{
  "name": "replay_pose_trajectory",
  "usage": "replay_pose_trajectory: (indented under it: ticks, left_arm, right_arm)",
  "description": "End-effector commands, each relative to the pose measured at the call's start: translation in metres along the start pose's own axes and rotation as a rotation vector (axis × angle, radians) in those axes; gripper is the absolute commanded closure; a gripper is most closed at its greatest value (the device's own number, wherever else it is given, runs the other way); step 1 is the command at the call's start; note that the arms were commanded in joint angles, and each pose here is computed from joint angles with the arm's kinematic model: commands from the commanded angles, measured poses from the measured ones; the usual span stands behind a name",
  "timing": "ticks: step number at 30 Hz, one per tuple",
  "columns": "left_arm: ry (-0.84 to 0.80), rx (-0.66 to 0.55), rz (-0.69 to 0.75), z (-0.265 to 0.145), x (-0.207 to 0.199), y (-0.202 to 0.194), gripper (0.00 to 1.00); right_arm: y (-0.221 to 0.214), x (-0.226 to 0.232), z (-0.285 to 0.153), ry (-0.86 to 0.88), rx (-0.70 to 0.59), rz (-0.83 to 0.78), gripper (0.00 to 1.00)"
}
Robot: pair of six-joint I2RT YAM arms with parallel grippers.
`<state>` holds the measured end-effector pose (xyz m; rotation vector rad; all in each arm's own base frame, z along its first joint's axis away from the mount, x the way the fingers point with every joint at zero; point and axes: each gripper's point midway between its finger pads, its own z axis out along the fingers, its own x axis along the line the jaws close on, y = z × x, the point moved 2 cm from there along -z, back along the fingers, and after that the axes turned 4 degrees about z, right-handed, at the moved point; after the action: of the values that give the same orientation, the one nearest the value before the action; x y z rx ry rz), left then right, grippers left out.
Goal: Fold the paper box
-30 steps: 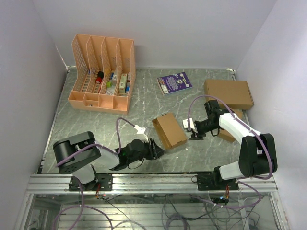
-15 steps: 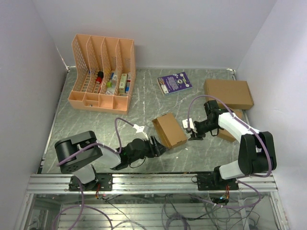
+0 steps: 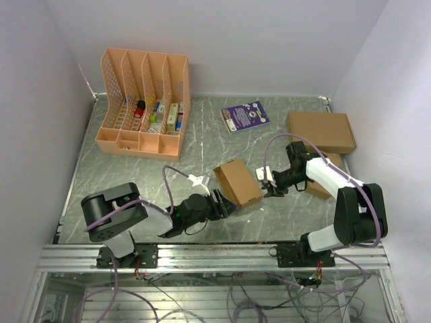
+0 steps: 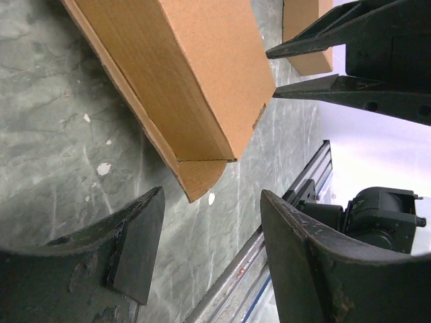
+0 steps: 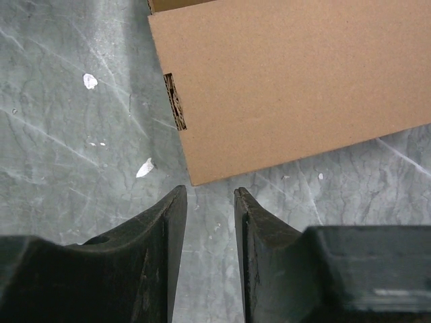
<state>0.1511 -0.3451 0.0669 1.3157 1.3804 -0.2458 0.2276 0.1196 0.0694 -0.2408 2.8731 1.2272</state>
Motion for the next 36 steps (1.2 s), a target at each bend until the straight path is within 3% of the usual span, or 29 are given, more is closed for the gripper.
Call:
replay_pose_trajectory:
  ticks: [1, 36]
  left_arm:
    - [-0.041, -0.052, -0.014, 0.007, -0.017, 0.01, 0.31]
    - [-0.05, -0.051, 0.029, 0.026, -0.037, 0.017, 0.35]
  right_arm:
    - [0.001, 0.007, 0.004, 0.034, -0.029, 0.018, 0.67]
    - [0.011, 0.017, 0.012, 0.087, -0.07, -0.003, 0.8]
